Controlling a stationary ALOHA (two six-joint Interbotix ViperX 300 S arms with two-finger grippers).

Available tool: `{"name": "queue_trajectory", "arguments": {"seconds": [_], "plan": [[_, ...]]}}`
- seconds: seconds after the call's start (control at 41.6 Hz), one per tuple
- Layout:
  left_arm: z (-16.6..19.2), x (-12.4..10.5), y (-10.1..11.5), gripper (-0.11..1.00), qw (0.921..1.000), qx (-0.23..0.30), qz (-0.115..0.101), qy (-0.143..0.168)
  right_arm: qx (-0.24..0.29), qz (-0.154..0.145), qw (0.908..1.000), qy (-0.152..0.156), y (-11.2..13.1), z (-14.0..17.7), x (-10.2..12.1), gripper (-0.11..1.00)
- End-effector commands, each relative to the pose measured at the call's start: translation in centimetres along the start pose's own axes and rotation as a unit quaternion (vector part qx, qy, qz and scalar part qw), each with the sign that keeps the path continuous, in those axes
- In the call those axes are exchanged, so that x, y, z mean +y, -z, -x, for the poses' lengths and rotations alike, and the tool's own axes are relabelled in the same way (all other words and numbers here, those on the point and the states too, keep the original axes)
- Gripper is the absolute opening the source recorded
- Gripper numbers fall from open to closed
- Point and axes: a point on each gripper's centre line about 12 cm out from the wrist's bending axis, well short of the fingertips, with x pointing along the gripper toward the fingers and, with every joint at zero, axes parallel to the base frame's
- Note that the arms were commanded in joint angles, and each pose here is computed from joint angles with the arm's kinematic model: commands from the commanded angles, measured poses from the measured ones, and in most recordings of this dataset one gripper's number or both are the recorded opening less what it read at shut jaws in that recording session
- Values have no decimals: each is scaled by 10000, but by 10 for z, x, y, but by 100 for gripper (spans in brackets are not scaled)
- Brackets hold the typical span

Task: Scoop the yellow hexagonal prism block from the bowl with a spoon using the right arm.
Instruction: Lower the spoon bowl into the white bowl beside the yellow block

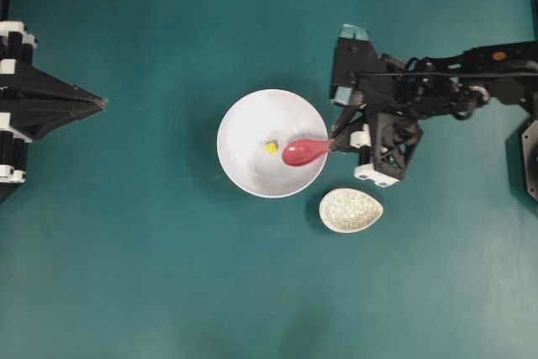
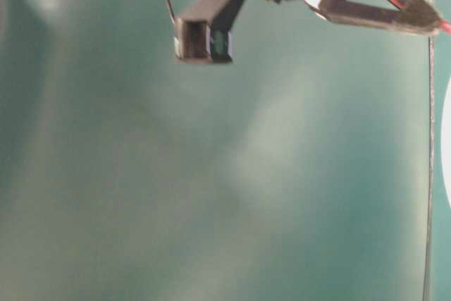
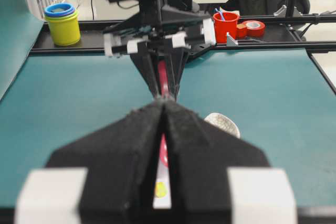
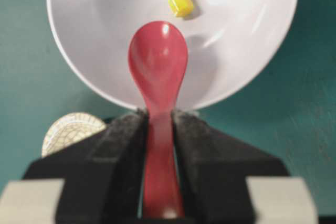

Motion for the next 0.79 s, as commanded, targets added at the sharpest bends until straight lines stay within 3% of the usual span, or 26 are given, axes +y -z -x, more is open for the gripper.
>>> {"name": "queue_trajectory", "arguments": {"seconds": [0.0, 0.505, 0.77], "plan": [[-3, 1, -8, 0, 9999, -99, -31, -9, -116, 3, 9999, -4, -12, 3, 0, 22], [-3, 1, -8, 0, 9999, -99, -23, -11, -74, -29, 9999, 69, -21, -21, -5, 22], [-2, 1, -9, 0, 9999, -107, -23, -11, -352, -63, 9992, 191, -27, -26, -12, 22]]}}
